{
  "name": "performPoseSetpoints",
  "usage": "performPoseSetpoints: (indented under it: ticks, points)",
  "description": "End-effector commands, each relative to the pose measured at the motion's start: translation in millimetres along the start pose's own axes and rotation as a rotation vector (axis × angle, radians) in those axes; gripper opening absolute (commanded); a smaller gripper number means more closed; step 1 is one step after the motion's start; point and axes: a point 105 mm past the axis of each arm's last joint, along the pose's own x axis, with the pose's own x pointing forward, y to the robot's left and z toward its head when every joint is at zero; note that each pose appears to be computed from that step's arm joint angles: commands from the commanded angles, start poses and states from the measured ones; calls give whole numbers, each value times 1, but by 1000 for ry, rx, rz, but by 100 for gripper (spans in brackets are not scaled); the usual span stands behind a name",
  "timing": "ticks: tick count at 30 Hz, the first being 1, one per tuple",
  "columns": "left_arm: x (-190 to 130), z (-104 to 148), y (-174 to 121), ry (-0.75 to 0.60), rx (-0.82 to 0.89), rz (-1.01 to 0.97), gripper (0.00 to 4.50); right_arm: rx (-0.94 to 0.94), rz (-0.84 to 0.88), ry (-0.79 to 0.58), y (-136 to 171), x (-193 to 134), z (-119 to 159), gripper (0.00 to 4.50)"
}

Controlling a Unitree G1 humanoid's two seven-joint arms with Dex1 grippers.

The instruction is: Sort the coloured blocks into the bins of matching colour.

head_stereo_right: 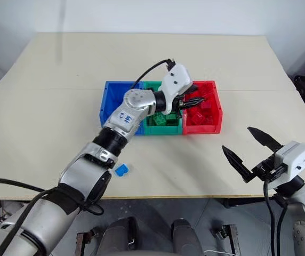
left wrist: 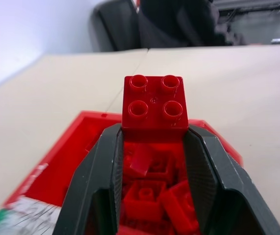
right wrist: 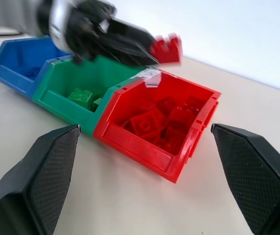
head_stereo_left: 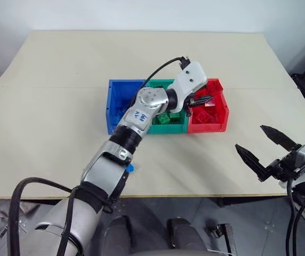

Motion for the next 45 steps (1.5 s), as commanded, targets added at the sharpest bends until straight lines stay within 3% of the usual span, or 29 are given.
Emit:
performPoseSetpoints:
  ticks: [1,11,19,22,24,28,30,38,45]
  points:
    - [3,1,3,4,42,4,142,-21,-4,-35,5,2,11,450]
    - [-19,3,11,-87,55,-26,449,-2,30,-60,7,11,11,450]
    - [-117,-15,6,-170,81,-93,449,-4,205,-44,14,28,5,450]
    - [-164,-16,-14,-226,49,-179,449,0,306,-23,18,31,1,450]
    - [-189,-23,-28,-205,63,-224,449,1,364,-15,21,33,-1,450]
    - [-253,-57,-27,-41,-39,-55,449,10,554,-8,35,35,-3,450]
    - [-276,-63,-27,-8,-88,34,449,-5,603,4,35,35,-6,450]
    - [-347,-95,-49,207,-163,146,449,-29,746,67,32,27,-18,450]
    - [-344,-95,-58,235,-150,134,449,-41,786,96,27,24,-24,450]
